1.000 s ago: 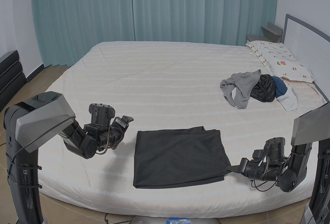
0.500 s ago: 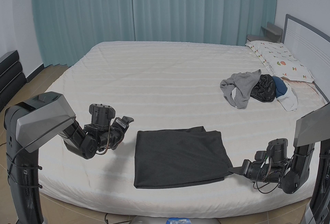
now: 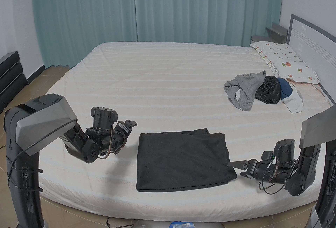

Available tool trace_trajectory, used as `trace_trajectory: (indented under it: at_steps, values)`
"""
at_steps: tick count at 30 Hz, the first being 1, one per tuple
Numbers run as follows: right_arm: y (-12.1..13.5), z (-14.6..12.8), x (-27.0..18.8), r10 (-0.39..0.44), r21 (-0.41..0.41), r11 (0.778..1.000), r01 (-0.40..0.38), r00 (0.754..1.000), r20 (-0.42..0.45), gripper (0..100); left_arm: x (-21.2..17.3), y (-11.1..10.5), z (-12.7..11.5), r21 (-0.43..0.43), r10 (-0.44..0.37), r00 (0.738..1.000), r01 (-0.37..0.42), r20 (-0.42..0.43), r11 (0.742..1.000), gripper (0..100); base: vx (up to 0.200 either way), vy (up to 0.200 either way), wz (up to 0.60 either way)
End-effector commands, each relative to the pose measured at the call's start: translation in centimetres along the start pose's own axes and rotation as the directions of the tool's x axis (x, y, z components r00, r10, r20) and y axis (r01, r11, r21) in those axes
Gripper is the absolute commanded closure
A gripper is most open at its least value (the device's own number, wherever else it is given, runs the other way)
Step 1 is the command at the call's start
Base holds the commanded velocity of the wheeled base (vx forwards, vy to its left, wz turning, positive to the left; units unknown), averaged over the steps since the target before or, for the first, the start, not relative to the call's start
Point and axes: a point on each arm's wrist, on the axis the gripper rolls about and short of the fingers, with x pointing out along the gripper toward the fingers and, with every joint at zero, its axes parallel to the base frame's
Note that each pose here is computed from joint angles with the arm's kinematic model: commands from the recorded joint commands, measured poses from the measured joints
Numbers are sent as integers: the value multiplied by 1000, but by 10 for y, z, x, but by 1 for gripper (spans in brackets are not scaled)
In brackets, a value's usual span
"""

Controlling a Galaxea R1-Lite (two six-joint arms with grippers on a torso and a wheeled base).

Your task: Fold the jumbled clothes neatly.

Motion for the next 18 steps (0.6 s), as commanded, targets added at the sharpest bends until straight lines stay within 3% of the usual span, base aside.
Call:
trace_trajectory:
  at_steps: [1,9,15,18]
  values:
    - [-11,9,3,0,33,999,-2,999,41,0,-1,-1,0,0,-2,1000,2,0,1000,0,0,0,0]
    - [-20,29,5,54,105,992,-68,991,126,0,-2,-1,-1,-2,3,1000,-3,-12,1000,0,0,0,0]
    - [-24,35,5,53,151,986,-76,988,146,0,-6,3,-3,2,14,1000,-14,-19,1000,0,0,-200,0]
    - [-26,35,7,57,166,983,-80,989,139,0,-5,4,-3,5,15,1000,-15,-19,1000,0,0,0,0]
